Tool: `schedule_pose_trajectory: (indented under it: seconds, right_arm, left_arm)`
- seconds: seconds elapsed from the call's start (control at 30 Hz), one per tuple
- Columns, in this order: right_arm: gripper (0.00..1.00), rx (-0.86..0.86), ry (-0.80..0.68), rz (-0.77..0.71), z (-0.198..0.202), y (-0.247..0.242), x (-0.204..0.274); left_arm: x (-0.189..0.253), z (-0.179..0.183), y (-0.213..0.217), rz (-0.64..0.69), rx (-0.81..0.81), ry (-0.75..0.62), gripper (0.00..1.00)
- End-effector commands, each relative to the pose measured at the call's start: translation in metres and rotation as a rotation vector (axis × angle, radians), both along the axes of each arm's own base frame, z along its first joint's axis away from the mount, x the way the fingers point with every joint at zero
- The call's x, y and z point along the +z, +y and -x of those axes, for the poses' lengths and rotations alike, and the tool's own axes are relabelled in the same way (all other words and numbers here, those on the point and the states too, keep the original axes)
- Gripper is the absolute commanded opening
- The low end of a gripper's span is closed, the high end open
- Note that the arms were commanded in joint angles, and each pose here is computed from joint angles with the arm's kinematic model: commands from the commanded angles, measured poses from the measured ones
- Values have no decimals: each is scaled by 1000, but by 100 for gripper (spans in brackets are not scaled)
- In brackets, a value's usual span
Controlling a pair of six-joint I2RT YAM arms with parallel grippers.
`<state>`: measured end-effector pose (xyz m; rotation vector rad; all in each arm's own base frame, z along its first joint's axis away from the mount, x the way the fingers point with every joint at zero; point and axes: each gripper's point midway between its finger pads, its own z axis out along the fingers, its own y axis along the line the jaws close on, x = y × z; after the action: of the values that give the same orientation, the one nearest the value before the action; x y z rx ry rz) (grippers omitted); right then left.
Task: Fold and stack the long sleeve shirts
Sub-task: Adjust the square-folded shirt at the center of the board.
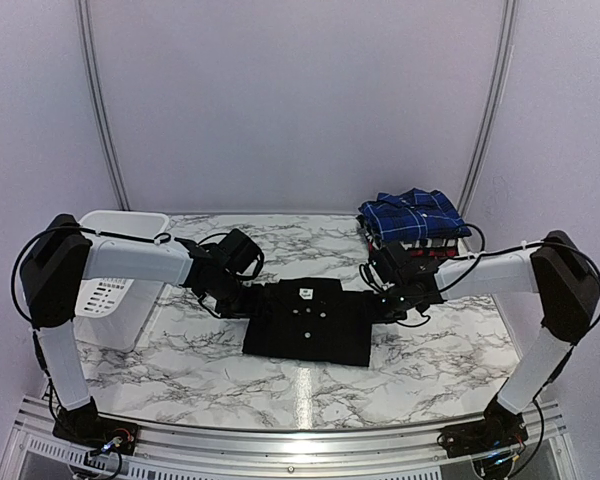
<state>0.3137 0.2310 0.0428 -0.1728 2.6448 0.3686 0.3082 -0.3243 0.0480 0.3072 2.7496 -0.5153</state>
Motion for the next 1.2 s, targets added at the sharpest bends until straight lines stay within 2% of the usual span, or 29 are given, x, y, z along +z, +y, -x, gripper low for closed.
schedule_pose_trajectory:
  seconds: [0.0,0.3,0.4,0.53,0.8,1.17]
  right_arm:
    - [28,-22,-53,-17,-23,9,10]
    - [23,-30,-52,-1,-27,8,3]
    - [16,-31,-54,-4,-28,9,4]
    - [0,-32,-58,-2,-29,9,9]
    - [0,-55,-102,7,-23,-3,41]
    - [0,-109,-6,83,-5,-37,-13]
  left_arm:
    - [-11,3,0,-9,-15,14,66]
    - [-13,5,0,-8,-18,20,66]
    - [-13,4,0,-6,-21,21,66]
    - [-13,5,-1,-5,-23,22,66]
    - [-13,5,2,-10,-19,22,65]
    - [-15,4,3,-13,-17,23,65]
